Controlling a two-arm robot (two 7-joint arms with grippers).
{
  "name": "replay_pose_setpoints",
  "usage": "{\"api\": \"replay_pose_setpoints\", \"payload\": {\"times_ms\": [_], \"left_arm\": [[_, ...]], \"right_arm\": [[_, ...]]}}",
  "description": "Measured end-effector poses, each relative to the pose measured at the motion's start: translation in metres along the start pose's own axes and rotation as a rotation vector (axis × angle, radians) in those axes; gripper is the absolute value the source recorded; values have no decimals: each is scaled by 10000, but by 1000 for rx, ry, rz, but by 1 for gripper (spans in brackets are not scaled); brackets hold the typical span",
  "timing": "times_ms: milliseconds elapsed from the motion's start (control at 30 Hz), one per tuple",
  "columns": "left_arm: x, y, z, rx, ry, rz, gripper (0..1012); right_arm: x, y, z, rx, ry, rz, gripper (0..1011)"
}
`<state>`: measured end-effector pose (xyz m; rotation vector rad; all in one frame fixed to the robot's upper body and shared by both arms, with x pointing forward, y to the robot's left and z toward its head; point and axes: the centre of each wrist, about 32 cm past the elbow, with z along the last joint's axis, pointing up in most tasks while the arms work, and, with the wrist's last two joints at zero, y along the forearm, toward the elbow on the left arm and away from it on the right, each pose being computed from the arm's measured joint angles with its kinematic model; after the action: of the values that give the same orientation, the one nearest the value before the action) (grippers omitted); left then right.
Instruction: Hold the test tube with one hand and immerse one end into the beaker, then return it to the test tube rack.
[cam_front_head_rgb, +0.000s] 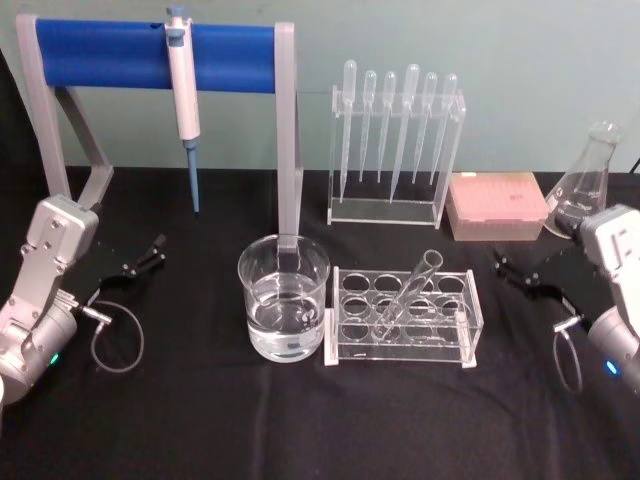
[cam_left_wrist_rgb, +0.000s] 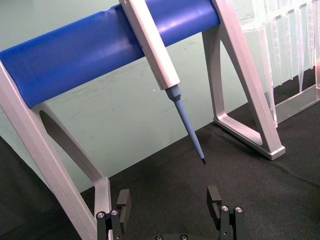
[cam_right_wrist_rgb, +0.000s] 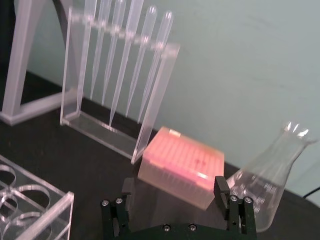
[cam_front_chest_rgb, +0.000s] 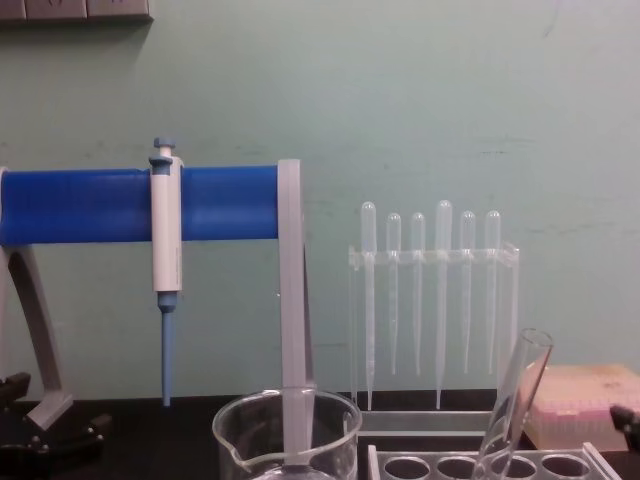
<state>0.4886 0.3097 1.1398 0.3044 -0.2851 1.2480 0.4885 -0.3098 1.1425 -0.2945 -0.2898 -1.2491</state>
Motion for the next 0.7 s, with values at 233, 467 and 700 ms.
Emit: {"api": "replay_pose_setpoints", "payload": {"times_ms": [233,467,700], "left_arm": [[0,0,0,0,0,0,1000],[0,0,0,0,0,0,1000],[0,0,0,0,0,0,1000]], "right_arm": [[59,-55,170,60,30,-1,1003],[114,-149,386,116,65,13,1003],[200,-302,461,109,101,84,1003]]}}
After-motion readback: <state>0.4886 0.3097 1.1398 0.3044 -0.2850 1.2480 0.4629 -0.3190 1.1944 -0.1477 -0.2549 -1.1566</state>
